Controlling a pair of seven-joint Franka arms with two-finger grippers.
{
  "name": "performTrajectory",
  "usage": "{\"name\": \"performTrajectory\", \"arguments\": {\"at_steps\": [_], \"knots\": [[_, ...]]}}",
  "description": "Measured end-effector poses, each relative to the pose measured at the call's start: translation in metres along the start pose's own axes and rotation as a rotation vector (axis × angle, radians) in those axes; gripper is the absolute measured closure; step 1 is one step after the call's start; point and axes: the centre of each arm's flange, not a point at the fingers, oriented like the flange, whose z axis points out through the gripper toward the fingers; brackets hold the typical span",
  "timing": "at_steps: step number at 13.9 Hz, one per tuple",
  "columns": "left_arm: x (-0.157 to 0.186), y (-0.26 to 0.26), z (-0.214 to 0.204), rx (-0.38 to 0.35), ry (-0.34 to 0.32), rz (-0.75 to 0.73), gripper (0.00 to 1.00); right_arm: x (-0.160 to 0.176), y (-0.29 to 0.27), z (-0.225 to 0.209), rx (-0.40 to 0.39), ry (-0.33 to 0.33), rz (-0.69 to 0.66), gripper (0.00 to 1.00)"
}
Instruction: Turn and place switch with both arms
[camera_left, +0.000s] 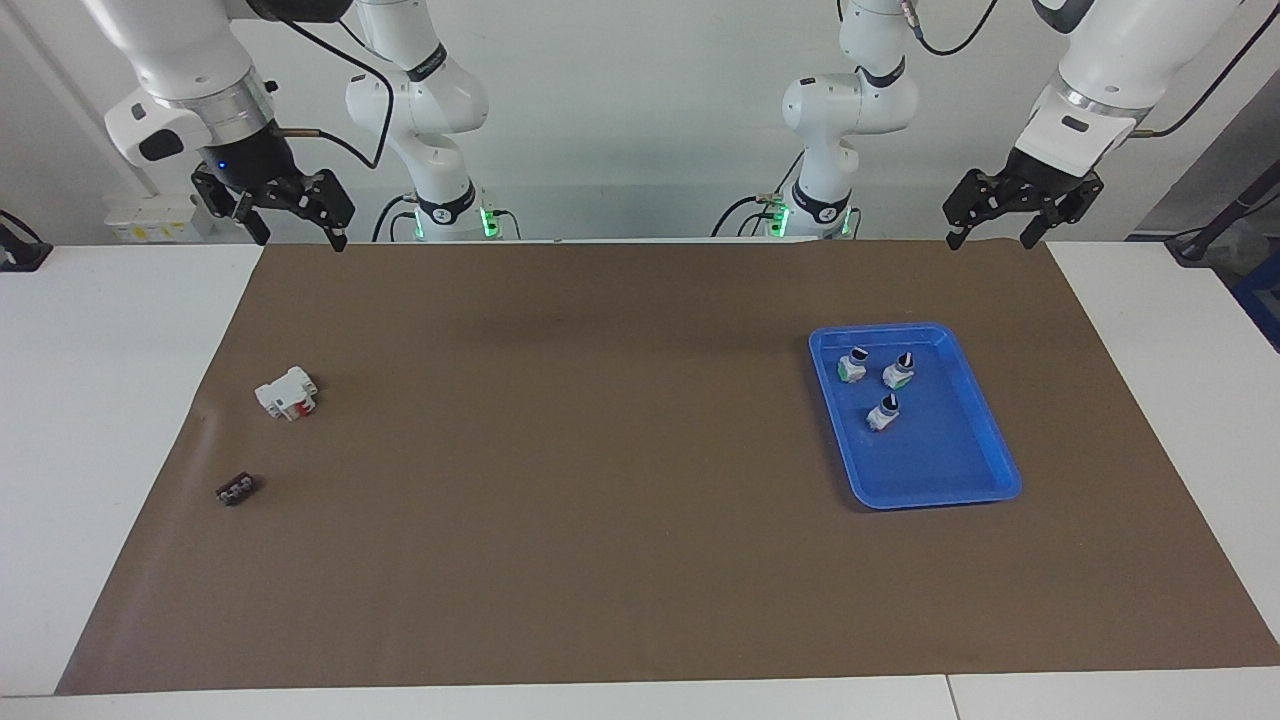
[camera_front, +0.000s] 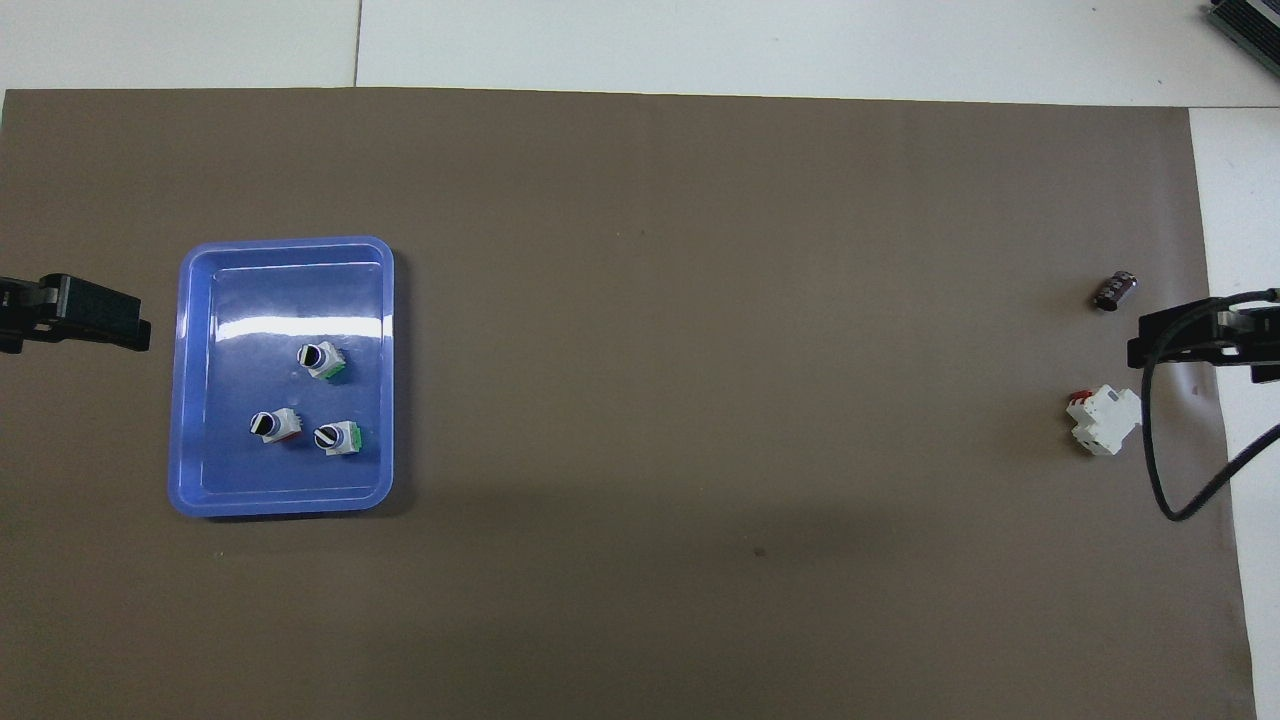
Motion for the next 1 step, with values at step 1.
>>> {"name": "performTrajectory", "arguments": {"at_steps": [1], "knots": [[-0.0003,0.0002,-0.0005,0.0,0.001,0.0,0.0,0.0001,0.0009,0.0,0.0,0.0,0.002,0.0]]}}
